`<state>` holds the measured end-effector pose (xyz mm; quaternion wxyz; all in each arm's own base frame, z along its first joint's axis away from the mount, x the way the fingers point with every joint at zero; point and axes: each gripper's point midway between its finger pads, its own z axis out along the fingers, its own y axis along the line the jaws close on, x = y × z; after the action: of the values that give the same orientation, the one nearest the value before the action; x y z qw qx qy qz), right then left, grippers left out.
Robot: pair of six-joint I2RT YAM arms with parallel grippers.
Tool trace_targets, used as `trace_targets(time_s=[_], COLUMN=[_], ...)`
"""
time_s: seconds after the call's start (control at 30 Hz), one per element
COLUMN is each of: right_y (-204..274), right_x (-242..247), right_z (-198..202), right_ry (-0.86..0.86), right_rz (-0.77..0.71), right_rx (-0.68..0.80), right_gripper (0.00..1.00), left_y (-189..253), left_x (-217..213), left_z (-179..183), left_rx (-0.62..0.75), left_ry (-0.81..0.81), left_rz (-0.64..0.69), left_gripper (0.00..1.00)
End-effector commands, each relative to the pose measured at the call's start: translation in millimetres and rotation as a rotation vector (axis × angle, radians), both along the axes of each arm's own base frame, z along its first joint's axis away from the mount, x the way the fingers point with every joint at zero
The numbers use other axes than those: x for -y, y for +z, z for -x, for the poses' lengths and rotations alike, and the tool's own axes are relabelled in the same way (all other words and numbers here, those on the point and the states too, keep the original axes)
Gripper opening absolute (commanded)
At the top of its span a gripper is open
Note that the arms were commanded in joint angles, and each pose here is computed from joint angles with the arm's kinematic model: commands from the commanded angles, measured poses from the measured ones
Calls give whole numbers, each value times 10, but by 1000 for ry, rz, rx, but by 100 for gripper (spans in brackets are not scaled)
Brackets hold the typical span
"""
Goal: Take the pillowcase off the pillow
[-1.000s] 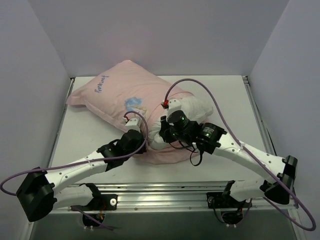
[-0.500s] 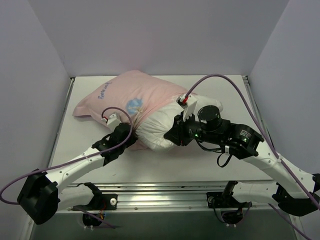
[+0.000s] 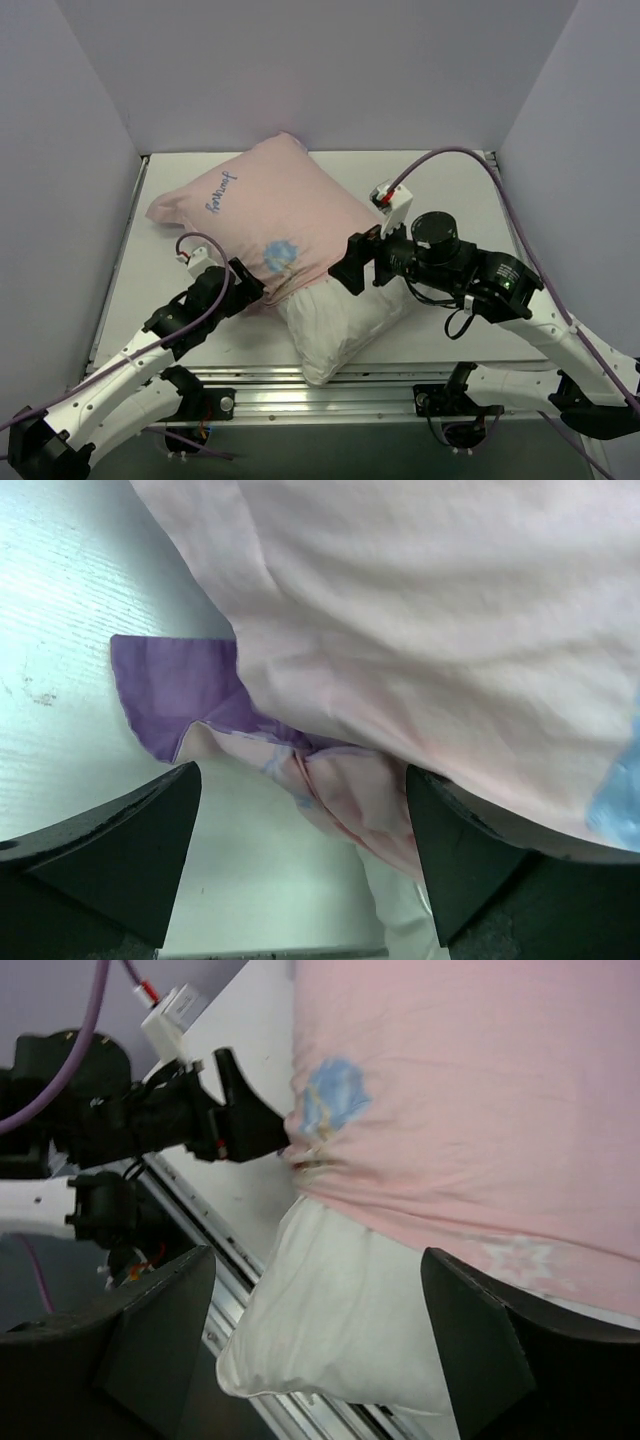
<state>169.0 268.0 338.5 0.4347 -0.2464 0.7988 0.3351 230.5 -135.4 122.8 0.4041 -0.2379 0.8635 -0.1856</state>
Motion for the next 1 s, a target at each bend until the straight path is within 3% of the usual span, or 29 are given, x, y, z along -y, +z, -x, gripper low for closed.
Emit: trace_targets(time_s=[0.0, 0.13, 0.27, 0.33, 0.47, 0.67, 0.83, 0.97], right_y=[191, -252, -1030, -1465, -1742, -1549, -1423, -1555], right_x=[246, 576, 750, 612, 142, -420, -544, -407], right_z=[-353, -847, -1176, -983, -468, 355, 423, 4], right_ry=[-166, -374, -405, -292, -91, 114, 143, -8], right_rz=[35, 154, 187, 183, 103, -3, -36, 62], right_rx=[93, 31, -124, -228, -331, -347, -331, -231], right_gripper=[80, 91, 91, 89, 83, 82, 81, 83], left_y=[225, 296, 281, 332, 212, 516, 881, 1145], left_x=[37, 11, 121, 196, 498, 1118, 1314, 1202], left_z=[78, 9, -199, -332, -640, -1097, -1315, -1511], left_rx=[-1, 18, 22, 40, 6, 97, 188, 228], left_ry=[-47, -35, -61, -103, -226, -400, -455, -401], left_rz=[27, -2, -41, -65, -114, -61, -74, -132], left_gripper=[92, 95, 97, 97, 97, 97, 98, 96])
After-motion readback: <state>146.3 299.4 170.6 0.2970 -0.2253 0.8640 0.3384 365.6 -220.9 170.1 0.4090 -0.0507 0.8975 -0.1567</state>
